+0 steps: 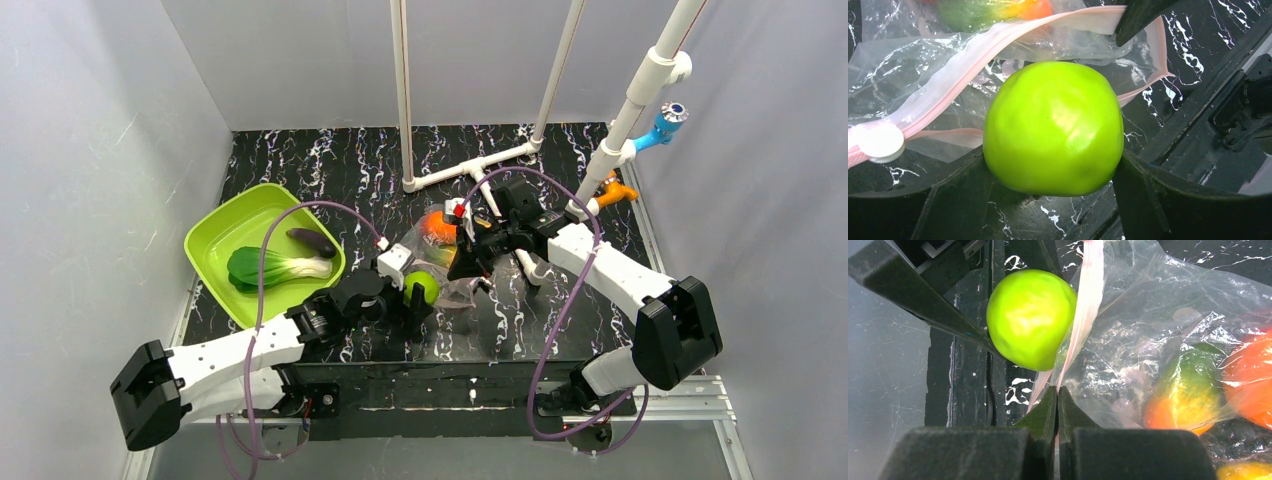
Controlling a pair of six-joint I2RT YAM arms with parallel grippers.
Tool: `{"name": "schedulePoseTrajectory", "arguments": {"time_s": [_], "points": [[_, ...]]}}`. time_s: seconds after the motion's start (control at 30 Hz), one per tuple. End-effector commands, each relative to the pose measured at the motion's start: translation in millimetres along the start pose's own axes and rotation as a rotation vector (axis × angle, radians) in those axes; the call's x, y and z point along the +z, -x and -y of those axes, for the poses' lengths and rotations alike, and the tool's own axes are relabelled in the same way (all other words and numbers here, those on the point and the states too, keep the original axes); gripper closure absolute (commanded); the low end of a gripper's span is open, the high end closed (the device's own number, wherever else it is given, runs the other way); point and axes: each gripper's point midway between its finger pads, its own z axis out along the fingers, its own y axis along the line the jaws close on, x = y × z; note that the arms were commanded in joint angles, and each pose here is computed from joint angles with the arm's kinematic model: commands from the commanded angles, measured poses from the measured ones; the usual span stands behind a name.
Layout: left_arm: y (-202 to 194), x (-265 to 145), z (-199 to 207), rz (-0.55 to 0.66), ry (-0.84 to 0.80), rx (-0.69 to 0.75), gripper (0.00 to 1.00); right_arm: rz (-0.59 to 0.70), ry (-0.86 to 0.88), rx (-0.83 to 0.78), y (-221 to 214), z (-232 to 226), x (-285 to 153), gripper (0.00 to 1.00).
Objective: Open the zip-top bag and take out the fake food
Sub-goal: Pick up the fake fruit from the zipper food storage bag, then place the fake fruit in the bin.
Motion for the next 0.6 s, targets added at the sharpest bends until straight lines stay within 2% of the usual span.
{"name": "schedulePoseTrajectory", "arguments": {"time_s": [0.0,0.2,0.57], "points": [[-2,-13,-4,-0.025,0.027,-0.061,1.00,0.005,-0.002,-0.015,2,0,-3,0.99],[-4,-35,-13,-0.076,0.090,-0.106,1.00,0.005,-0.001,-0.016,2,0,-3,0.99],[9,-69,-34,-0.028,0.188,-0.130,1.00,0.005,-0.005,-0.015,2,1,-3,0.99]]}}
